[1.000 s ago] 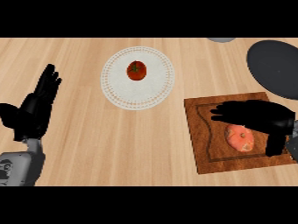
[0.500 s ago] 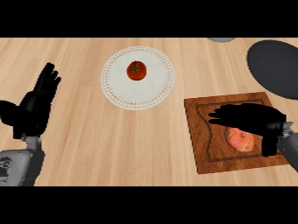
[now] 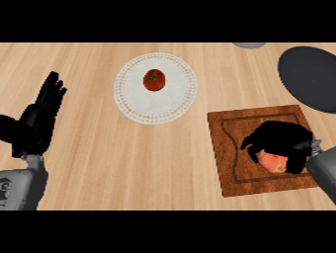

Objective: Pick the squash from the cutting board and place it in the pan

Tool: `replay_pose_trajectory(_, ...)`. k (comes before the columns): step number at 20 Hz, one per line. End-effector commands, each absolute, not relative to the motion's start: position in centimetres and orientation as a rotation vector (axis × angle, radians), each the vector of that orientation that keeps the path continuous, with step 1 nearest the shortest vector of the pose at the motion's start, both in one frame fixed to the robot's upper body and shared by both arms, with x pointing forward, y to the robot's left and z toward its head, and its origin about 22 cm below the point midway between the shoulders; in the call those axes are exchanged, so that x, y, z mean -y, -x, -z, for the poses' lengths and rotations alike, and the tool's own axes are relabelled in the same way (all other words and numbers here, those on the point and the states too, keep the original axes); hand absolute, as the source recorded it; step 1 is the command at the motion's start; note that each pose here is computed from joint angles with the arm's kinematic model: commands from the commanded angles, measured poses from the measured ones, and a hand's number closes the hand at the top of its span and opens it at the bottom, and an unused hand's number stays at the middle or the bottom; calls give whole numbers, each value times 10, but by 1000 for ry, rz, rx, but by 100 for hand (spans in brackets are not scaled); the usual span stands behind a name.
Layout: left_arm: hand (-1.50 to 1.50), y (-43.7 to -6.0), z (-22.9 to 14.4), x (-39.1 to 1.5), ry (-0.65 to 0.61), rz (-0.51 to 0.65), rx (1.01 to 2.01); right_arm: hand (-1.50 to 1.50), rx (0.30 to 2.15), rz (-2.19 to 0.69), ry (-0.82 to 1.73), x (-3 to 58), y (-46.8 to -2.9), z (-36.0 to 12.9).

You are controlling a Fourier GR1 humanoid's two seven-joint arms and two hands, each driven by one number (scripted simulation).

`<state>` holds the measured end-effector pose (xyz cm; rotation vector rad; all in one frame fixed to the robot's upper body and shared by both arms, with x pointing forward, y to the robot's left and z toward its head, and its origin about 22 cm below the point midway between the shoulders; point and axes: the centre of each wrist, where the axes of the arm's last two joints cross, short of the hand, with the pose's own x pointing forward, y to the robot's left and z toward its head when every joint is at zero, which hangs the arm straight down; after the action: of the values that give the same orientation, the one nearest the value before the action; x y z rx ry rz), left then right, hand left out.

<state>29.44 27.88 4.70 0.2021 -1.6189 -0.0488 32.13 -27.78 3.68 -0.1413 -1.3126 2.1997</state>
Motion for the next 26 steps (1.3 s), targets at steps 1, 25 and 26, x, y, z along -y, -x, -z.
replay_pose_trajectory(1, 0, -299, -42, -273, -218, 45, 1621, 150, 1296, -2205, 48, 292, -328, -31)
replay_pose_trajectory(25, 0, -295, -50, -278, -226, 51, 1610, 150, 1374, -639, 1182, 154, -360, -170)
replay_pose_trajectory(26, 0, -290, -39, -285, -210, 49, 1623, 150, 1370, -605, 1173, 150, -364, -169)
